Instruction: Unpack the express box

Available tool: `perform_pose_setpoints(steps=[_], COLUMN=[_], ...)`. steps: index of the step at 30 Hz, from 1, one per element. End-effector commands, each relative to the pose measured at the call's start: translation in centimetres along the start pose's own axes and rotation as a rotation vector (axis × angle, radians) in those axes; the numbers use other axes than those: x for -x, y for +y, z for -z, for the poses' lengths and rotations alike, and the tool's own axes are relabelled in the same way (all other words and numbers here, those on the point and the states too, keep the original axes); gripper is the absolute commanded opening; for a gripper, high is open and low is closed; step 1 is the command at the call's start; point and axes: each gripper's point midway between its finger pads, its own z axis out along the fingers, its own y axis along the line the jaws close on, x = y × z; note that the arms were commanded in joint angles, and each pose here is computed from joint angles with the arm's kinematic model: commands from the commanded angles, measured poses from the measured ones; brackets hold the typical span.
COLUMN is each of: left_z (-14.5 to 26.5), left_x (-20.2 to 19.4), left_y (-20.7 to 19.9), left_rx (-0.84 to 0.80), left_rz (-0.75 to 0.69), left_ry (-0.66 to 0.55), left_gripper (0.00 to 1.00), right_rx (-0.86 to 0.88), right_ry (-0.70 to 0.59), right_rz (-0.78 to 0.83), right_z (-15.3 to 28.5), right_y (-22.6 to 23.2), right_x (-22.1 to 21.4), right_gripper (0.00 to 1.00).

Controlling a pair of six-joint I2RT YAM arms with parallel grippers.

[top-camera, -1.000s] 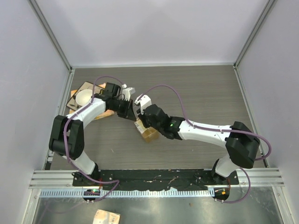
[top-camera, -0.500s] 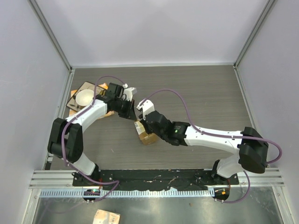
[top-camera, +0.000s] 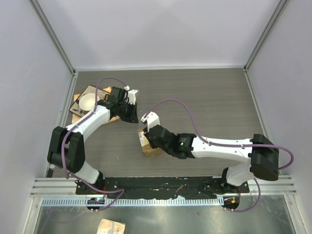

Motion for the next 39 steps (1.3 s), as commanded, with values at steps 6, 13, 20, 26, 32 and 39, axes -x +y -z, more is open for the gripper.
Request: perform_pose_setpoints(steps=[6,13,20,26,32,39], left_z=[1.7,4.1,2.5,1.2,0.2,-0.5], left_x=[2.7,2.9,-0.1,-3.0,-4.2,-5.2], left_y=[-1.2,-6.5,-6.5,-5.9,-5.6,-4.9], left_rx=[-0.037,-0.309,-0.363,-0.336,-0.330,-0.312], left_rz=[-0.053,-0.090,-0.064,-0.107,-0.138,-0.136], left_ry=[-0.074,-0.032,0.085,0.158,0.194,0.218], left_gripper=[0.06,0.37,0.45,0.47,0.47,0.15], right_rx=[-0.069,-0.069,-0.032,0.011,0.042,0.048], right_ry=[0.091,0.046,-0.001,-0.027,-0.053,-0.050], right_rz=[-0.027,-0.008,0.009,0.018,0.027,0.039], right_z=[1.2,1.3,1.6,1.7,1.8,1.9], right_y=[-0.7,-0.8,0.0,0.7,1.2,1.3], right_x=[-4.0,-2.8,-0.4,0.4,1.1,1.0], right_gripper=[0.01,0.01,0.01,0.01,0.01,0.01])
